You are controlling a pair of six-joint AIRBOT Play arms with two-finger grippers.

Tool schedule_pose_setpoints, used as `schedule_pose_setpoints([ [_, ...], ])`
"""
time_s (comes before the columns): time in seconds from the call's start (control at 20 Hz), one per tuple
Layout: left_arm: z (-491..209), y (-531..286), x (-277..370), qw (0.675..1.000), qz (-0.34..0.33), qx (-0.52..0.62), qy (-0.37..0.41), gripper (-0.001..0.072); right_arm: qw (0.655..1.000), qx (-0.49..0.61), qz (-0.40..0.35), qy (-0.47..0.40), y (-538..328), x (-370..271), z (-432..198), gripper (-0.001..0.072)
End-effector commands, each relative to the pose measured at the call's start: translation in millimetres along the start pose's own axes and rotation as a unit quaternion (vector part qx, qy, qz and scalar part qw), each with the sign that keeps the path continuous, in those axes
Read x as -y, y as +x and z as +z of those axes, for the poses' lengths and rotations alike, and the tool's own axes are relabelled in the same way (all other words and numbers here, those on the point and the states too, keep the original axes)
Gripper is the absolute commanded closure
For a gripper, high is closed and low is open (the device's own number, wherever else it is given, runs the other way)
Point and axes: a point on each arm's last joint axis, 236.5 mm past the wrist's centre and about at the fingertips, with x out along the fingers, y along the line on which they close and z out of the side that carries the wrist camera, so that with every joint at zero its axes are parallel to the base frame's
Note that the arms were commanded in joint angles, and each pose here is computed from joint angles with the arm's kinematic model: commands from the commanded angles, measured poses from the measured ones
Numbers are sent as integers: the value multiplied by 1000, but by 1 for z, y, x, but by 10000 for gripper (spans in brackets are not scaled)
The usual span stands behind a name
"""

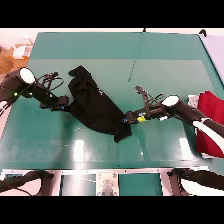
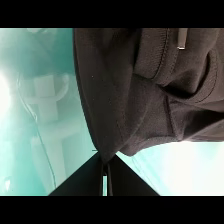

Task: Fold the shirts.

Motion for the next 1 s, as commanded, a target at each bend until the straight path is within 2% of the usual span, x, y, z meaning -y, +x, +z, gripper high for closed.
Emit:
schedule_pose_setpoints([
  [0.0, 0, -2, 1, 1000, 0, 1, 4, 681, 999, 34, 1, -3, 7, -8, 29, 696],
  [0.1, 0, -21, -7, 999, 29, -1, 22, 681, 997, 73, 23, -18, -36, -24, 68, 697],
  [0.2, 10, -78, -22, 993, 102, 35, 52, 681, 987, 157, 34, -33, -121, -44, 118, 697],
  [0.3, 33, -159, -12, 978, 138, 139, 73, 681, 956, 286, 10, -64, -239, -68, 160, 698],
  [0.4, 49, -245, 18, 952, 133, 261, 84, 681, 909, 405, -27, -95, -354, -101, 173, 698],
  [0.5, 48, -338, 51, 909, 121, 387, 95, 681, 865, 483, -62, -124, -437, -138, 161, 698],
  [0.65, 17, -461, 96, 825, 101, 543, 125, 681, 803, 557, -108, -183, -510, -201, 134, 698],
  [0.8, -30, -538, 135, 734, 58, 658, 156, 681, 742, 608, -141, -245, -552, -265, 106, 698],
  [0.95, -86, -597, 161, 644, 29, 743, 183, 681, 664, 668, -162, -293, -588, -323, 78, 698],
])
